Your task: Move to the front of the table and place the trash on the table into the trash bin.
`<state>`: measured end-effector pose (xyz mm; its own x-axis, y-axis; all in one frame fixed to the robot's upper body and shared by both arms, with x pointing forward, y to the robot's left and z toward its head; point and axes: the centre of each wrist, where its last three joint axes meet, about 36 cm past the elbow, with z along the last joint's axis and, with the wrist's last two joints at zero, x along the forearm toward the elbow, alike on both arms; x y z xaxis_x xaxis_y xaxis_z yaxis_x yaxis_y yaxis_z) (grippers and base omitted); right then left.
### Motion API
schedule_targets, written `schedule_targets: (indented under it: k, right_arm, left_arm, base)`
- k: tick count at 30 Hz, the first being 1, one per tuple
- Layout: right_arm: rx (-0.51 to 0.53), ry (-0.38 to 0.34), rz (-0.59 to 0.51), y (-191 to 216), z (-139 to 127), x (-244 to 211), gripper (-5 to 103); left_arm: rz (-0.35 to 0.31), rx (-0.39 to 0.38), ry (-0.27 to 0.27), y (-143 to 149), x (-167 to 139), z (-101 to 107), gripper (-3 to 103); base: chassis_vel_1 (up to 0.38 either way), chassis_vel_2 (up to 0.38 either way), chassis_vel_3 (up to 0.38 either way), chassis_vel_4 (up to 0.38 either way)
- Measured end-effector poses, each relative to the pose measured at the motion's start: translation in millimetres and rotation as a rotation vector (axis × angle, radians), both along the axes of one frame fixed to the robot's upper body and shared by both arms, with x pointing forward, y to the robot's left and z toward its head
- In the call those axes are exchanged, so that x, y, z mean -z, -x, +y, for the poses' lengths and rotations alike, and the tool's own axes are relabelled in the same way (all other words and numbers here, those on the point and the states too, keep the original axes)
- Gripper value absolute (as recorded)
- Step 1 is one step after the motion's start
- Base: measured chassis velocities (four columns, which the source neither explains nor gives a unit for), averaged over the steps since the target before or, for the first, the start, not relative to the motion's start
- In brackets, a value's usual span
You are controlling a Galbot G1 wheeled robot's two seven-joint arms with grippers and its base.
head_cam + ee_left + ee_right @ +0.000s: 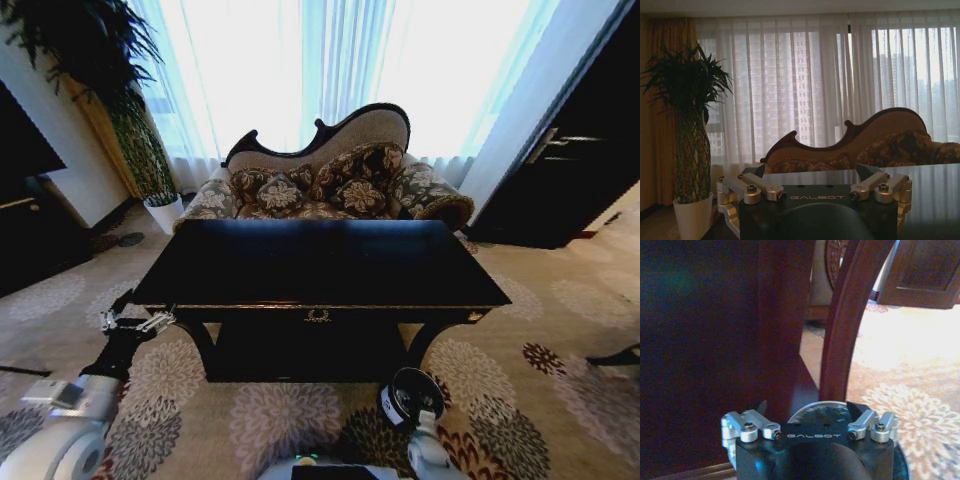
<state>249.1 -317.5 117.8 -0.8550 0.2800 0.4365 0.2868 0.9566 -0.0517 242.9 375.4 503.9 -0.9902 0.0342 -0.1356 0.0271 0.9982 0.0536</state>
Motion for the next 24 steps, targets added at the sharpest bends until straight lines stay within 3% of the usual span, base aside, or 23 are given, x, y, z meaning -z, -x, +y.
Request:
schedule_targets:
  k: [9,21,24]
  right_arm:
    - [0.014,-0.142,-0.197,32.7,19.2,-80.2,100]
    - [-0.01,-0.161,-0.423,31.4,8.4,-187.5,100]
    - [-0.022,-0.137,-0.485,28.3,-0.4,-214.4,100]
  left_arm:
    - [0.0,0.0,0.0,0.0,0.0,0.0,100]
    - [0.0,0.0,0.0,0.0,0.0,0.0,100]
    - [0.0,0.0,0.0,0.0,0.0,0.0,100]
  base:
    - [0.0,0.0,0.0,0.0]
    - [0.0,0.0,0.0,0.0]
    - [0.0,0.0,0.0,0.0]
